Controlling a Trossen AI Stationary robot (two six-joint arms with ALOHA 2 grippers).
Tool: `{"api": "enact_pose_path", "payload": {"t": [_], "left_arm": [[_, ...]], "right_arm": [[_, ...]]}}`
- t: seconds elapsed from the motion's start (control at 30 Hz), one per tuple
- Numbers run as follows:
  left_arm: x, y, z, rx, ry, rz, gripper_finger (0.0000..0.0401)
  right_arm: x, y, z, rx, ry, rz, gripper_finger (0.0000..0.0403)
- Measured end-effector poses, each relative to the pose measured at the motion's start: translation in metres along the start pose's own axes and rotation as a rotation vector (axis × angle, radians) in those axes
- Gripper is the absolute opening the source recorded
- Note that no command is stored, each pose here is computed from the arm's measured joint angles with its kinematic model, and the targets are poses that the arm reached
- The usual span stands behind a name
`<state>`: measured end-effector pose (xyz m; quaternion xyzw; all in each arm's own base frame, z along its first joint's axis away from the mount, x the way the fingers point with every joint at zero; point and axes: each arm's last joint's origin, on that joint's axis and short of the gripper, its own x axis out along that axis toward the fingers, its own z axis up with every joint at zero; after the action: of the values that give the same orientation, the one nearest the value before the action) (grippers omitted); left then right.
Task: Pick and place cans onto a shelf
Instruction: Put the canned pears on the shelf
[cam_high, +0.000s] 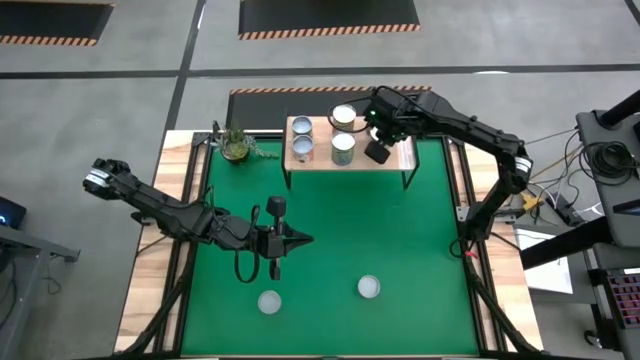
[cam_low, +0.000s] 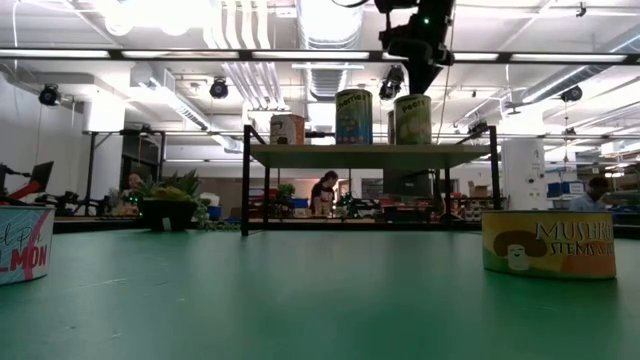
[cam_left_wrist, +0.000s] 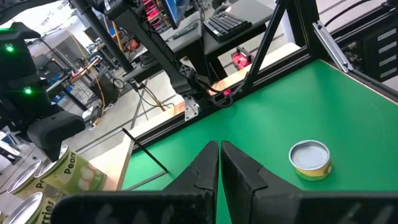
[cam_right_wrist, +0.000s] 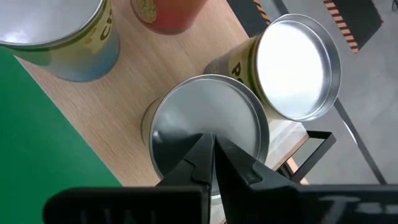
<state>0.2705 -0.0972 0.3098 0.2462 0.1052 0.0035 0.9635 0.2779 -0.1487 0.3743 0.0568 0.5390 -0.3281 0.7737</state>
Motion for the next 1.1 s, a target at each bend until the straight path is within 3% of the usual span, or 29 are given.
{"api": "enact_pose_path", "payload": {"t": [0.33,0.63,1.1], "left_arm": [[0.0,0.0,0.0,0.0,0.0,0.0,0.0],[0.0,0.0,0.0,0.0,-0.001,0.0,0.0],[0.0,0.0,0.0,-0.001,-0.003,0.001,0.0]], "right_arm": [[-0.008,-0.002,-0.003,0.032,-0.02,0.006,0.0009],[0.0,0.002,-0.005,0.061,0.014,0.079,0.0009],[-0.01,0.006,-0.011,0.039,0.044,0.127,0.0009]]}}
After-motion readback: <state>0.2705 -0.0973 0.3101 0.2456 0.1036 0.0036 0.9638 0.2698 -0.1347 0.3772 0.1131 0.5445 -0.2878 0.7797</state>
